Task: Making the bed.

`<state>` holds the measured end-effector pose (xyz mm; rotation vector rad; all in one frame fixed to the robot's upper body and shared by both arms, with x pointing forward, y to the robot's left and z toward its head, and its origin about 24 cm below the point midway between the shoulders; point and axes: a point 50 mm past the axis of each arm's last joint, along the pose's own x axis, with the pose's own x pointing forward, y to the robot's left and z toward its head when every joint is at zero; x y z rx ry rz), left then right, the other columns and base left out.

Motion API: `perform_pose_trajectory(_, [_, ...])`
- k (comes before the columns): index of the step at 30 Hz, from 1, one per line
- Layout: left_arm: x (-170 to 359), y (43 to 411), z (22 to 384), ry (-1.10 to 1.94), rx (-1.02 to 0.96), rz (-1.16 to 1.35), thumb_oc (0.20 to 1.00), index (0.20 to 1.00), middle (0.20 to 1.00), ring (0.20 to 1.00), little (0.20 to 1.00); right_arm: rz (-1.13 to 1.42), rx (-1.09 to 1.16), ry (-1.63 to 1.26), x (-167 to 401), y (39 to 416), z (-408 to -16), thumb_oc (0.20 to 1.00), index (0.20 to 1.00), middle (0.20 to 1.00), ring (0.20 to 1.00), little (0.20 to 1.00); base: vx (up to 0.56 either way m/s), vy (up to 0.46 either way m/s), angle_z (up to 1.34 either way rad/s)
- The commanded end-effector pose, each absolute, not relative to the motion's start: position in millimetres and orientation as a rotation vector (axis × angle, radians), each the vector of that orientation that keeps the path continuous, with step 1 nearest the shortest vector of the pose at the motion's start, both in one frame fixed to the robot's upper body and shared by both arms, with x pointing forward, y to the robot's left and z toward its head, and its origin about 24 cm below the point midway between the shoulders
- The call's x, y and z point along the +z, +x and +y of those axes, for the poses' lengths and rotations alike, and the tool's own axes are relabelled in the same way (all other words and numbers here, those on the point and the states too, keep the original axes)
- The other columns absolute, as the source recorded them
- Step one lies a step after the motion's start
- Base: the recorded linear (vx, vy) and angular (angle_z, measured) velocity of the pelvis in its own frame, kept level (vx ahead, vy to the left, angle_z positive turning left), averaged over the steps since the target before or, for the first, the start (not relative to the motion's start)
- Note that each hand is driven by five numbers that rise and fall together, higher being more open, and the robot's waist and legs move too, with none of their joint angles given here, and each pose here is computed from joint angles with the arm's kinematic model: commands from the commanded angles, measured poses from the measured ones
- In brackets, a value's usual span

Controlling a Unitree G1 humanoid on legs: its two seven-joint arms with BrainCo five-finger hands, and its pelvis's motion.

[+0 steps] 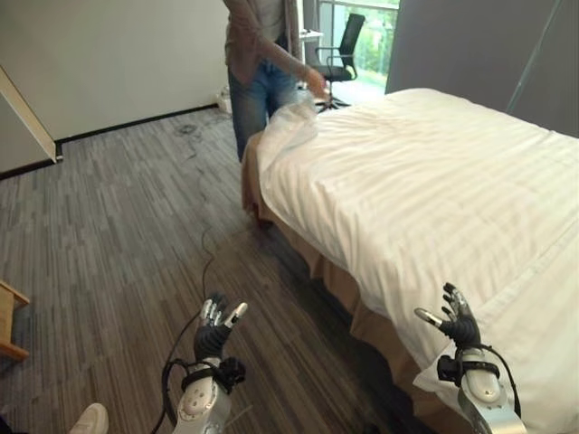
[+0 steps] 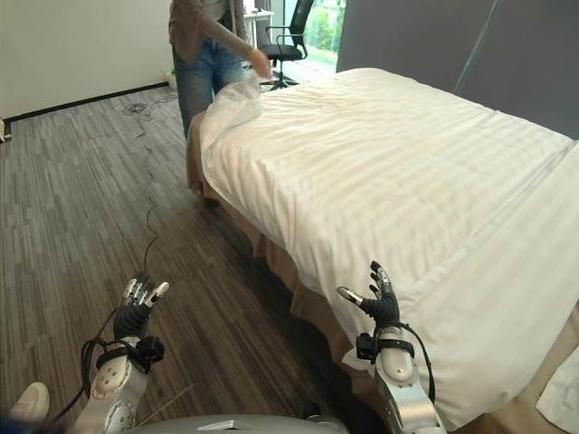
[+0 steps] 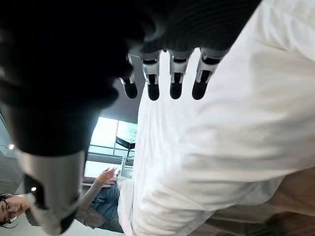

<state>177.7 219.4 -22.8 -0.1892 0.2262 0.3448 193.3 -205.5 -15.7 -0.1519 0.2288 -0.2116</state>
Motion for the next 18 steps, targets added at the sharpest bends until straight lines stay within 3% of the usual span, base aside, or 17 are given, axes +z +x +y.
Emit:
perform_pose_trajectory(1, [4.1, 199.1, 228.7, -0.163, 0.312, 0.081, 1.0, 1.0, 1.0, 1.0, 1.0, 0.07, -0.202, -0.145, 11.6, 218.0, -200.6, 1.0, 1.0, 1.0, 1.0, 1.0, 0.0, 0.0, 0.0])
perform_pose_trajectory(15, [2.1, 202.3, 224.1, -0.184, 0.289, 0.095, 1.0, 1.0, 1.0, 1.0, 1.0, -0.013, -0.196, -0.17, 30.1, 227.2, -203.8, 1.0, 1.0, 1.0, 1.0, 1.0, 0.0, -0.021, 0.0])
perform_pose_trajectory(18, [19.7, 216.3, 213.0, -0.232, 0.224, 0.019, 1.0, 1.0, 1.0, 1.0, 1.0, -0.118, -0.196, -0.245, 54.0, 240.1, -208.2, 1.0, 1.0, 1.0, 1.0, 1.0, -0.15, -0.361, -0.01])
